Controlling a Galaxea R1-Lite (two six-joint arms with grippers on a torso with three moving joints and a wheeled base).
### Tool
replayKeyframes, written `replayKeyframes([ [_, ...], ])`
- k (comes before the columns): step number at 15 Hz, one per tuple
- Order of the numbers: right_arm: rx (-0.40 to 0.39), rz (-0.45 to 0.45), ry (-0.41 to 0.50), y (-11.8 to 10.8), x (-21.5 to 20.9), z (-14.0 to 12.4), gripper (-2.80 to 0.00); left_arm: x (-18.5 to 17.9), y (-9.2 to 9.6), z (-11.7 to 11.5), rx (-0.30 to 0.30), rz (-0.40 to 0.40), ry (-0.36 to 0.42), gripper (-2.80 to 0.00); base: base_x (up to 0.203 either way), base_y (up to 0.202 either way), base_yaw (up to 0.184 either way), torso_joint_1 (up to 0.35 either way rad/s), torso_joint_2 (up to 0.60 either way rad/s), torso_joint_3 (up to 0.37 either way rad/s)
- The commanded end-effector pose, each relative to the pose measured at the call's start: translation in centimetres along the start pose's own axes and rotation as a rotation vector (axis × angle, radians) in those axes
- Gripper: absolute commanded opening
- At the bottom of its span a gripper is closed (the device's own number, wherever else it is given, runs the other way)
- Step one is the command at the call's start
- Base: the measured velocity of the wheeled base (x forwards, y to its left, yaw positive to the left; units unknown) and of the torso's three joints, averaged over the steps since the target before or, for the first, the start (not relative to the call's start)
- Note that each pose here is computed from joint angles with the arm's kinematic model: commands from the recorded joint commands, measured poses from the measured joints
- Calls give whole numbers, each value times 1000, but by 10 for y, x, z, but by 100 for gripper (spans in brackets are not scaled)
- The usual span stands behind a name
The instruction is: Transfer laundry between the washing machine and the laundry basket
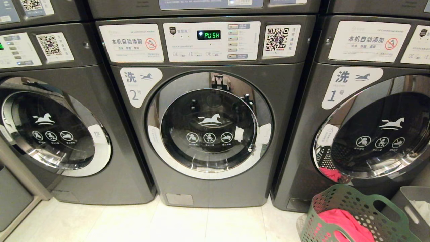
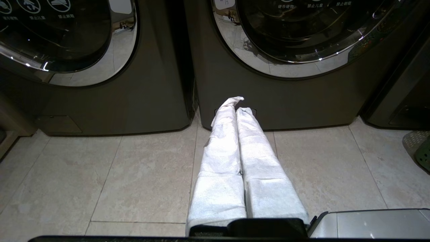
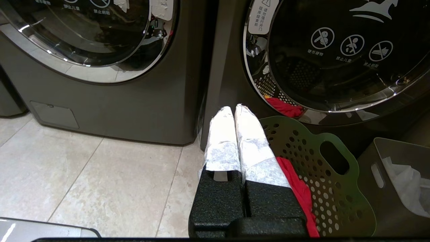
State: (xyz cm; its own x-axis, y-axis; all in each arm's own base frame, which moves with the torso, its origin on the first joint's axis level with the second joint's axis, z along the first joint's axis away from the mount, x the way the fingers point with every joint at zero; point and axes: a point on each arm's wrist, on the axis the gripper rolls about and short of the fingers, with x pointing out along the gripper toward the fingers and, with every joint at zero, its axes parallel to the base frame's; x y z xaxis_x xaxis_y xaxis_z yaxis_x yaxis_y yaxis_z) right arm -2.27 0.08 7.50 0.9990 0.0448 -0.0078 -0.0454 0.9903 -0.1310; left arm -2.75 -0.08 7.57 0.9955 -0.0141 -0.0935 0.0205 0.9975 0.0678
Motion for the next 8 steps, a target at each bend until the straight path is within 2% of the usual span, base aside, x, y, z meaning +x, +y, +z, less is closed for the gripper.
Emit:
replayKeyframes([
  [1,2,-10,0,0,0,0,-280,0,0,0,-2,2,3,-280,0,0,0,0,0,0],
  [8,3,-16,0,0,0,0,-280,0,0,0,2,0,3,-280,0,0,0,0,0,0],
])
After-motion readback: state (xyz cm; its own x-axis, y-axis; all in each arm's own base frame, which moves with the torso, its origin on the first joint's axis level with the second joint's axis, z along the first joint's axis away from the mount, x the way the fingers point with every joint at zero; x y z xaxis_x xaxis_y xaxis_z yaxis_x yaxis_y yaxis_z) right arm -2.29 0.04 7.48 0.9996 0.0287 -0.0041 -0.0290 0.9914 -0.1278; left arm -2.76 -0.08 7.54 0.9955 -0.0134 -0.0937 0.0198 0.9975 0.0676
